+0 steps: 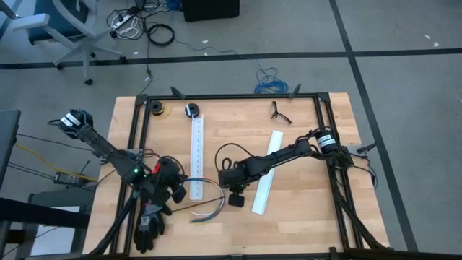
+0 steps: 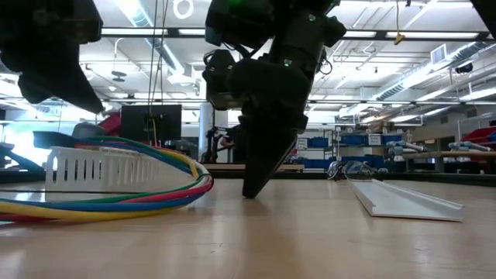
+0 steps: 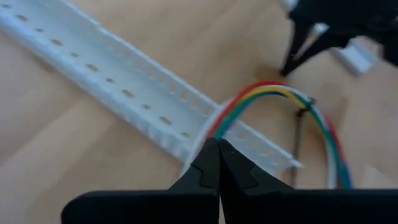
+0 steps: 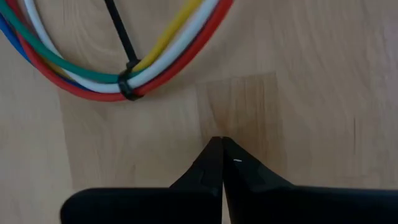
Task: Ziptie cables
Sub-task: Put the ziptied cables into the cable duct
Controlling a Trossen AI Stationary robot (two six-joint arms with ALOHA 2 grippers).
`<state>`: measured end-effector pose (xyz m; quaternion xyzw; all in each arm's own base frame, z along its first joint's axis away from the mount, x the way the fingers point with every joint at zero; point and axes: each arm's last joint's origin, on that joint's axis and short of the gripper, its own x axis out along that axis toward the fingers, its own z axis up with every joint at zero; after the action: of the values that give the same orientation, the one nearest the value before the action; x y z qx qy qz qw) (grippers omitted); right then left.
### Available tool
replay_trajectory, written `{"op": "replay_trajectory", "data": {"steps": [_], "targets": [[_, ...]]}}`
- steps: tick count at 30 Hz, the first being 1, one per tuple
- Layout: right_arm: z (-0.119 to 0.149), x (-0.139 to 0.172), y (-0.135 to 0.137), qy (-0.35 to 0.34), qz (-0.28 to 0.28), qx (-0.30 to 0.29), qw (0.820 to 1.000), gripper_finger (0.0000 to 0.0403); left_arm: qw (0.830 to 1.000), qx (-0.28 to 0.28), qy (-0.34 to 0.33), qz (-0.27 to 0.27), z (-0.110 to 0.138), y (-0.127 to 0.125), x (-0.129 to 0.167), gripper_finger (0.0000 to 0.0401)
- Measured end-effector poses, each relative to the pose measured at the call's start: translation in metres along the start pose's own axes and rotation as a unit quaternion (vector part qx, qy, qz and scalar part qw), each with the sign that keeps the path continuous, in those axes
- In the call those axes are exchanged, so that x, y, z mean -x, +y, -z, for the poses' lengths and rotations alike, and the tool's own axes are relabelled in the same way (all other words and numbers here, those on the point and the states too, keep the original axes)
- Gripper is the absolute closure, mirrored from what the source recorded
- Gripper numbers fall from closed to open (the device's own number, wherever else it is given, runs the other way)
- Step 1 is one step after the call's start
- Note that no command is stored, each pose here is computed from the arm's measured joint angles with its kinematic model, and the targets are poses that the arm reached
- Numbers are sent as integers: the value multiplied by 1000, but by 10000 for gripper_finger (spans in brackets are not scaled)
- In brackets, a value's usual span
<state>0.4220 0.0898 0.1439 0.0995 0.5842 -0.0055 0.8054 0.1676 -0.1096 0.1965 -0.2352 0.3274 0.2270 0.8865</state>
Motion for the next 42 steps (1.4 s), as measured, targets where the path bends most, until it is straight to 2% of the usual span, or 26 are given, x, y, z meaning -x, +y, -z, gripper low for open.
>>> {"op": "replay_trajectory", "data": {"steps": [3,10,16,19,23,30,36,42], "targets": [[1,0,0,3,5,1,1000,403,1000,7,-11,13,4,-4,6,401],[6,1,4,8,43,14,999,403,994,35,-86,65,23,-20,23,401],[5,5,1,4,46,20,999,403,993,52,-65,77,46,-33,13,401],[-1,5,0,-21,26,26,999,403,994,68,-35,77,55,-37,7,401],[-18,7,1,-99,-4,39,994,403,995,79,-3,58,64,-36,-1,401],[-37,9,-16,-182,45,26,982,403,995,96,8,-30,70,-18,-10,401],[-46,2,-23,-189,-59,28,980,403,992,79,-24,-92,60,-6,-20,401],[-51,5,-16,-207,-120,44,970,403,986,66,-73,-133,51,2,-28,401]]}}
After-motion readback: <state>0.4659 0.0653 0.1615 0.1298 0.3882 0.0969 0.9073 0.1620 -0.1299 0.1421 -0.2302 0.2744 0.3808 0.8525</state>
